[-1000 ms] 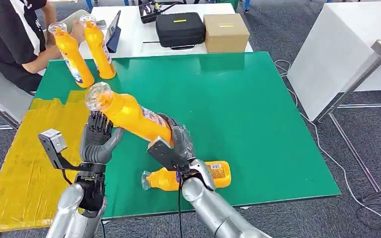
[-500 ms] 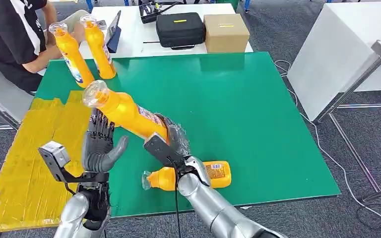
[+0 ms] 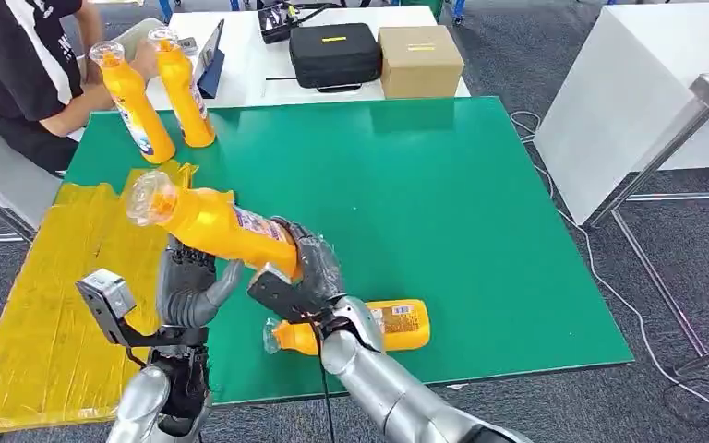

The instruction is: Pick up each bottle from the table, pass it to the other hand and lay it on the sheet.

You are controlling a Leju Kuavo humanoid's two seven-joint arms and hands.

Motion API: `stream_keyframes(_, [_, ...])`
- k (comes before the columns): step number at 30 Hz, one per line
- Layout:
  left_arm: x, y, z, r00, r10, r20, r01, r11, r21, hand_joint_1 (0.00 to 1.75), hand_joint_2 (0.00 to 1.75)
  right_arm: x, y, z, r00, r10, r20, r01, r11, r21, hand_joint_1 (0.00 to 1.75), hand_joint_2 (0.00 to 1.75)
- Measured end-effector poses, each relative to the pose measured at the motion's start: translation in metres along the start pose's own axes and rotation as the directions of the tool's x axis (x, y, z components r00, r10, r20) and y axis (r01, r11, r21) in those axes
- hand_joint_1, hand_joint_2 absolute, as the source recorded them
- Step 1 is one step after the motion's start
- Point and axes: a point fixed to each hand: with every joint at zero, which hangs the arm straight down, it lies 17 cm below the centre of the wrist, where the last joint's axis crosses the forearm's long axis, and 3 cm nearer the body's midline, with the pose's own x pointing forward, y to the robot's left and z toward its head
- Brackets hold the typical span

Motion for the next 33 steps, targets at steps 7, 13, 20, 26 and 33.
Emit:
stream_keyframes(7, [0.003,0.009,0.0,1.0,0.014,0.011,-0.014,1.0,0.017,0.0,1.75,0.026,0.032,0.013,0.974,0.197,0.114,-0.203,0.979,0.038,1.75,1.75])
stream_keyframes(13, [0.0,0.022,0.005,1.0,0.011,0.004,-0.011,0.999,0.045,0.0,1.75,0.029,0.053,0.022,0.958,0.235,0.163,-0.254,0.962,0.102,1.75,1.75])
stream_keyframes(20, [-0.003,0.037,0.011,1.0,0.016,0.001,-0.016,0.996,0.084,0.0,1.75,0.027,0.07,0.026,0.95,0.25,0.188,-0.283,0.942,0.181,1.75,1.75])
stream_keyframes(26, [-0.004,0.037,0.011,1.0,0.016,0.0,-0.016,0.996,0.086,0.0,1.75,0.027,0.071,0.027,0.949,0.252,0.19,-0.287,0.94,0.185,1.75,1.75])
stream_keyframes(33, [-0.002,0.051,0.018,0.999,0.021,0.026,-0.024,0.99,0.136,1.75,1.75,0.024,0.081,0.028,0.946,0.265,0.187,-0.306,0.921,0.242,1.75,1.75])
